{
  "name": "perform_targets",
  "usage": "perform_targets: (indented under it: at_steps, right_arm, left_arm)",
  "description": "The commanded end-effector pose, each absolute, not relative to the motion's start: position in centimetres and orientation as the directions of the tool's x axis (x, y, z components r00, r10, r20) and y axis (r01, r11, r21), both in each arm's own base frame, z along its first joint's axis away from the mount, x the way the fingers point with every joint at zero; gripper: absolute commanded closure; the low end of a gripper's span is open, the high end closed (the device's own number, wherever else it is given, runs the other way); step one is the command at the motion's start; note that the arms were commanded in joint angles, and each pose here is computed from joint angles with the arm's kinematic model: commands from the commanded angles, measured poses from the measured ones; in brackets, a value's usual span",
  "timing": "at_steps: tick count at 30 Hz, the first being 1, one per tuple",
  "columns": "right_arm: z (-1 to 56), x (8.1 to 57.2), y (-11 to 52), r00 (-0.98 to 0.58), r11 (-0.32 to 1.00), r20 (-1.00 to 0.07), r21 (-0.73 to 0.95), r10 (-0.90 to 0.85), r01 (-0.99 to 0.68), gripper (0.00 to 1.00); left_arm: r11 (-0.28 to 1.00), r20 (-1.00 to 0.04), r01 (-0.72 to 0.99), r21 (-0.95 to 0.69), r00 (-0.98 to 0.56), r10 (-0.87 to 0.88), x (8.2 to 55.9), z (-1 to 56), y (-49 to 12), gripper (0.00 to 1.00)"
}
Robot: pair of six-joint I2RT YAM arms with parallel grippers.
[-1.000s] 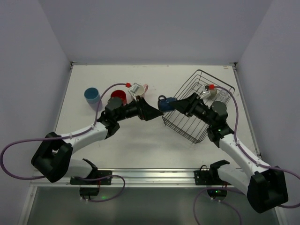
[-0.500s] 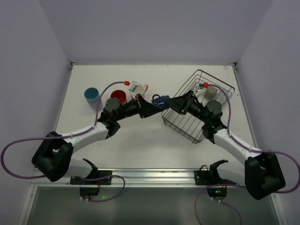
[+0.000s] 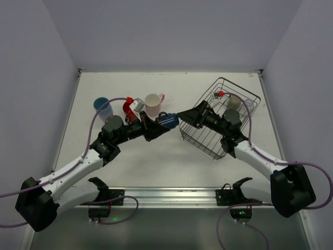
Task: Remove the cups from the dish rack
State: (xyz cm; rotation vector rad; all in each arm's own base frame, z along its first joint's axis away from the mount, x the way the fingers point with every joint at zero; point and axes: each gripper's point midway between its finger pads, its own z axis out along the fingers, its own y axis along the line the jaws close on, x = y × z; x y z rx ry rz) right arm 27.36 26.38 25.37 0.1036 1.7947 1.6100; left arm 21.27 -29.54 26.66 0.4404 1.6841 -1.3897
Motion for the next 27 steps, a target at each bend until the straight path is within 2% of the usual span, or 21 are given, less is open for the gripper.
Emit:
perform_targets:
  at_steps: [1,4,9,14,27]
  right_arm:
    - [25.5,29.3,25.9,-0.691,0.288,-0.492,0.871,0.53,-0.399,0.01]
    - [25.7,29.4,25.3,-0.666,0.322,-0.52,0.854,0.535,-0.408,0.01]
    - [25.4,29.8,23.2,-0.587,0.488,-0.619,0.781,0.521,-0.391,0.01]
    - [26.9,29.5,20.4,-0.463,0.606,-0.717,0.693,0.521,-0.39,0.01]
    - [26.0,29.1,19.2,-0.44,0.668,-0.755,0.646,0.486,-0.37,0.01]
  left_arm:
    - [0.502,-0.885,0.734,-0.457,-0.431,-0.176,22.2,26.9,-26.8,1.0]
    - [0.707,-0.871,0.599,-0.377,-0.49,-0.049,23.4,23.8,-23.4,1.0]
    - [0.917,-0.736,0.379,-0.126,-0.655,0.17,24.6,17.0,-17.6,1.0]
    - [0.936,-0.634,0.352,0.012,-0.721,0.279,25.6,13.4,-15.9,1.0]
    - [0.925,-0.44,0.346,0.158,-0.814,0.38,27.1,7.0,-13.9,1.0]
